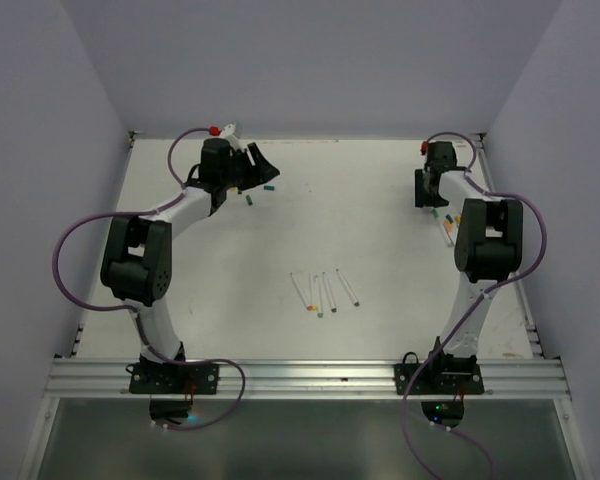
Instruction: Open the pen caps
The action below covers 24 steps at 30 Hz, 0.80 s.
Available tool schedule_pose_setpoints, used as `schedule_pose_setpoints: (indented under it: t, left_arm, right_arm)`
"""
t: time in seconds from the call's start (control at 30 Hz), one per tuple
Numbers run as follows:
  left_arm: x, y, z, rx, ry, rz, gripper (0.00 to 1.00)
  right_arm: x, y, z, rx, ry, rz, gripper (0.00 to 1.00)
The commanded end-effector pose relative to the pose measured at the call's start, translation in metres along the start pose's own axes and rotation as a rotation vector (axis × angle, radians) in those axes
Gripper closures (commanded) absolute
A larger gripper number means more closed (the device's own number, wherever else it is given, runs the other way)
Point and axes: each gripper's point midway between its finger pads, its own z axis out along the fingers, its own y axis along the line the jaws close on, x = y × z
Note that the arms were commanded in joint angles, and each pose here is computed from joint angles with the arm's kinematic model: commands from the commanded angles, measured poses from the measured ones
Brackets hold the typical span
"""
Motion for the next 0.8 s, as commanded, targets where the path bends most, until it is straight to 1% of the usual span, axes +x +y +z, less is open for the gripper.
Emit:
schedule_pose_setpoints:
  t: [0.0, 0.2, 0.4, 0.47, 0.67, 0.77]
  left_arm:
    - [-0.018, -0.024, -0.006, 0.079, -0.055, 0.028, 0.37]
    - [-0.013, -0.023, -0.005, 0.093, -0.048, 0.020, 0.37]
    - [-0.009, -0.024, -0.004, 0.105, -0.037, 0.017, 0.37]
    - [-0.008, -0.023, -0.005, 0.104, -0.035, 0.024, 0.37]
    - [-0.007, -0.024, -0.005, 0.111, -0.031, 0.020, 0.37]
    - [-0.005, -0.025, -0.005, 0.119, -0.029, 0.013, 0.37]
  right_arm:
    - [-0.014, -0.014, -0.002, -0.021, -0.006, 0.015, 0.58]
    - [0.000, -0.020, -0.008, 0.012, 0.001, 0.023, 0.54]
    - [0.033, -0.013, -0.004, -0.019, 0.091, -0.009, 0.54]
    - [0.042, -0.014, -0.004, -0.013, 0.110, -0.007, 0.56]
    - [0.054, -0.014, -0.024, -0.015, 0.120, 0.018, 0.55]
    - [0.065, -0.012, -0.035, -0.024, 0.153, 0.028, 0.55]
